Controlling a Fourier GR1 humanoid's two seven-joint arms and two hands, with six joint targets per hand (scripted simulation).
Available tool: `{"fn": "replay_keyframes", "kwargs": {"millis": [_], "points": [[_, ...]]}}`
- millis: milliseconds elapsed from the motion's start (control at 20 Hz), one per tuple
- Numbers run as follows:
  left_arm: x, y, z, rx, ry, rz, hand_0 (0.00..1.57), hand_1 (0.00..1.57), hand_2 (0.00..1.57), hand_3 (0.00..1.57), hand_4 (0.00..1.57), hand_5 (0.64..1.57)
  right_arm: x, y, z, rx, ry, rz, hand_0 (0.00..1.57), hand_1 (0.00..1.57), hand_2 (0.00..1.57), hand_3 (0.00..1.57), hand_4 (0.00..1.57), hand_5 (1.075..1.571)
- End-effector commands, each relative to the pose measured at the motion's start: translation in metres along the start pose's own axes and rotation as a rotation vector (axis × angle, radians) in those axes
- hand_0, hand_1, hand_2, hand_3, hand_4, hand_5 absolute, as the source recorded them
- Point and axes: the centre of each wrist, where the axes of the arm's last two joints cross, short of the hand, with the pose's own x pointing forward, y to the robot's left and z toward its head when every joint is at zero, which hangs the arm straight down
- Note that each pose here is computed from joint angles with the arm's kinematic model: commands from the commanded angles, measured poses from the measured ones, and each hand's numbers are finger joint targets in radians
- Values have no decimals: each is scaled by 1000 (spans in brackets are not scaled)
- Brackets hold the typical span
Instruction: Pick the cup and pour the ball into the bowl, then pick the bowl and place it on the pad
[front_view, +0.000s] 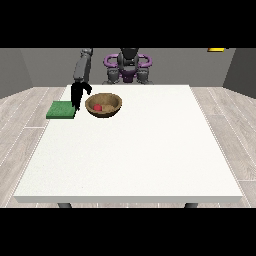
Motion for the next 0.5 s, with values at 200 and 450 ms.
{"fn": "replay_keyframes", "kwargs": {"millis": [200, 450], "points": [[18, 27, 16, 33, -69, 3, 0, 0, 0, 0, 1014, 1532, -19, 11, -13, 18, -39, -17, 0, 0, 0, 0, 529, 1553], [31, 61, 31, 54, -107, -20, 0, 0, 0, 0, 1017, 1536, -15, 9, -21, 27, -56, 12, 0, 0, 0, 0, 476, 1548]]}}
